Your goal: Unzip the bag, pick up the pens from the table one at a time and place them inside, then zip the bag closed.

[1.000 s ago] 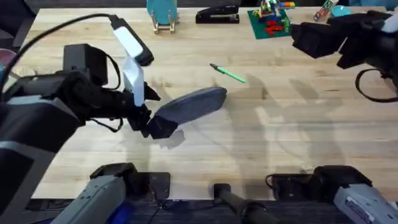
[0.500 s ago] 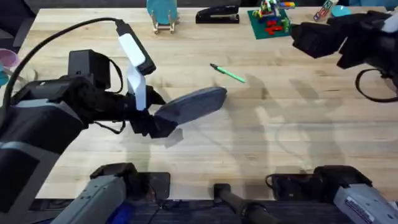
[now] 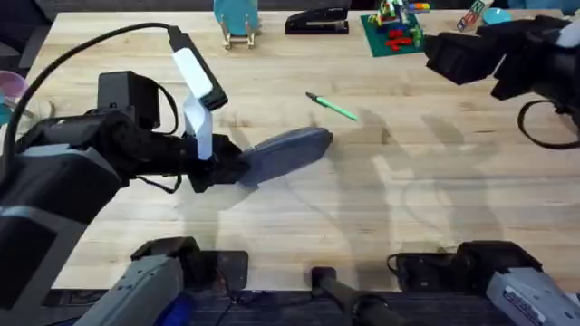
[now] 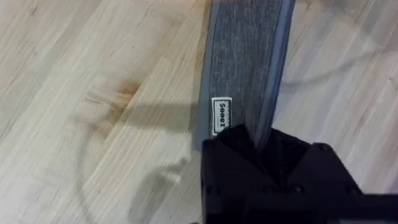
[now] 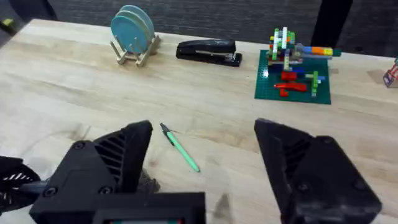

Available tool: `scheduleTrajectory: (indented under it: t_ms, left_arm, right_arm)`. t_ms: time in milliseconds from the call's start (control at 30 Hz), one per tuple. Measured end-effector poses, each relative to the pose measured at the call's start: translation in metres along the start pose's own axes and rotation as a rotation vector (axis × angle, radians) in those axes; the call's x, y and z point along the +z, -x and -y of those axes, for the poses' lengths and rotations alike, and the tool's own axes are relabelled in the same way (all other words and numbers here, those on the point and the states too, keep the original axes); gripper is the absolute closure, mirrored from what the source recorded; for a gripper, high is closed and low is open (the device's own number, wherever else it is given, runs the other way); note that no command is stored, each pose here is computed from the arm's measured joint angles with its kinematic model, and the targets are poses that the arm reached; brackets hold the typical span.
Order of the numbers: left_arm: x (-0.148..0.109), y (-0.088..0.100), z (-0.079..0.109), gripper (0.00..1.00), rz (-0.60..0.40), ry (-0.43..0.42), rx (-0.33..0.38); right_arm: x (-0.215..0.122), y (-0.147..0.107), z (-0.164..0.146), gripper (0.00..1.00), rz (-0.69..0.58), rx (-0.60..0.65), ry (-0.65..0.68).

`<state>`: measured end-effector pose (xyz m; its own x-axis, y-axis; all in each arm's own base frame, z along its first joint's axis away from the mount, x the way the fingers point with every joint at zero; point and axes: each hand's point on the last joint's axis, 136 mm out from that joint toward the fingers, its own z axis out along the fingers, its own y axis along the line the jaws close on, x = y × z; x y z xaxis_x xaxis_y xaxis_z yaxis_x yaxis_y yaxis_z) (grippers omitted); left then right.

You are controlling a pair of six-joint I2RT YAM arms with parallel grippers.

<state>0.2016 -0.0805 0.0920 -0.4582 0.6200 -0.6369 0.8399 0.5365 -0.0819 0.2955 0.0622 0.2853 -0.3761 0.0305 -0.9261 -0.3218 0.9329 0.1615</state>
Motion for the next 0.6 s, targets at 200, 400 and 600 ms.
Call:
scheduleTrajectory:
  t_ms: [200,400,600]
  left_arm:
    - [0.0,0.0,0.0,0.961,0.0,0.001,0.001]
    - [0.0,0.0,-0.001,0.961,0.001,0.004,0.003]
    - [0.0,0.001,-0.002,0.961,0.002,0.01,0.007]
  right_arm:
    - [0.0,0.0,0.0,0.004,0.0,0.0,0.0]
    - [0.0,-0.004,-0.001,0.006,-0.015,0.004,0.008]
    - [0.005,-0.004,-0.012,0.005,-0.025,-0.047,0.081]
